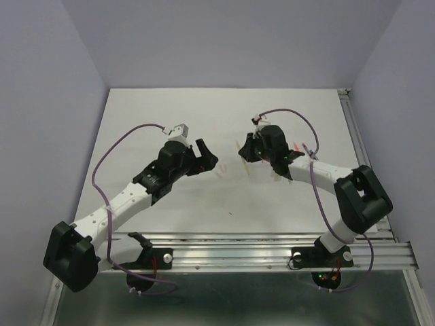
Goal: Open the pen caps
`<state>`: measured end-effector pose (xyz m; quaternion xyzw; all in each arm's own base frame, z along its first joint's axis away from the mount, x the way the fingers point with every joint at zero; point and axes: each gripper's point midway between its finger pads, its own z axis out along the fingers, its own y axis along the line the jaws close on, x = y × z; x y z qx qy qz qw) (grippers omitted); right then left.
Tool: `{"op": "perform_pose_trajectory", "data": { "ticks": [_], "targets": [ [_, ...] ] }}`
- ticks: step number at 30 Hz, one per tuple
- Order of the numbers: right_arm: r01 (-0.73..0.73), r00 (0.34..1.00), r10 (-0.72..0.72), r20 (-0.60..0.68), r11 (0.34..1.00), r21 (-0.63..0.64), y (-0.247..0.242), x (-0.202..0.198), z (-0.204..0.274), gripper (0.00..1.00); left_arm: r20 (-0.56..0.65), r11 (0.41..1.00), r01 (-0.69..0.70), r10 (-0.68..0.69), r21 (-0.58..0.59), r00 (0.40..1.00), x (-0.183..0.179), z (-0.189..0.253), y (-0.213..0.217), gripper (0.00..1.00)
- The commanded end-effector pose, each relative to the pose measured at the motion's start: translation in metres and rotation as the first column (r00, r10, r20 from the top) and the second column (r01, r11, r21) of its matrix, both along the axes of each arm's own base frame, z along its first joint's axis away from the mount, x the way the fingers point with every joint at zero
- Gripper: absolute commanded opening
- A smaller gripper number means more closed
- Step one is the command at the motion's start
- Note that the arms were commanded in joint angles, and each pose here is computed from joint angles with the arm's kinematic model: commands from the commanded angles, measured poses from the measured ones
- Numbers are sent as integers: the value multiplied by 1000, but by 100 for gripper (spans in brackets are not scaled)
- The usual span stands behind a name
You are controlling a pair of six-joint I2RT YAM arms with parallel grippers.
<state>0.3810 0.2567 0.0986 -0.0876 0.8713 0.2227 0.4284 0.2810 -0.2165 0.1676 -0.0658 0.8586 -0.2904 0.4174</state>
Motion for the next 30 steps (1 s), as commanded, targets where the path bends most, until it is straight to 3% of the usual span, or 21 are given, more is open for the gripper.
{"op": "perform_pose_trajectory", "data": {
  "ticks": [1, 9, 13, 22, 30],
  "targets": [
    [-311, 943, 267, 199, 920, 238, 48, -37, 68, 1, 138, 980, 106, -83, -169, 987, 5, 56, -31, 99],
    [-467, 883, 395, 253, 793, 392, 67, -90, 107, 1, 219, 940, 145, -79, -308, 973, 1, 83, -41, 98],
    [-534, 846, 446, 293, 725, 436, 75, -112, 123, 1, 212, 938, 145, -79, -314, 974, 4, 83, -45, 91],
    [-563, 826, 480, 294, 688, 458, 78, -126, 129, 1, 206, 937, 131, -65, -323, 976, 5, 82, -46, 77],
    [-581, 813, 498, 303, 660, 476, 83, -130, 135, 1, 207, 937, 140, -75, -319, 975, 8, 82, -51, 56]
  ]
}}
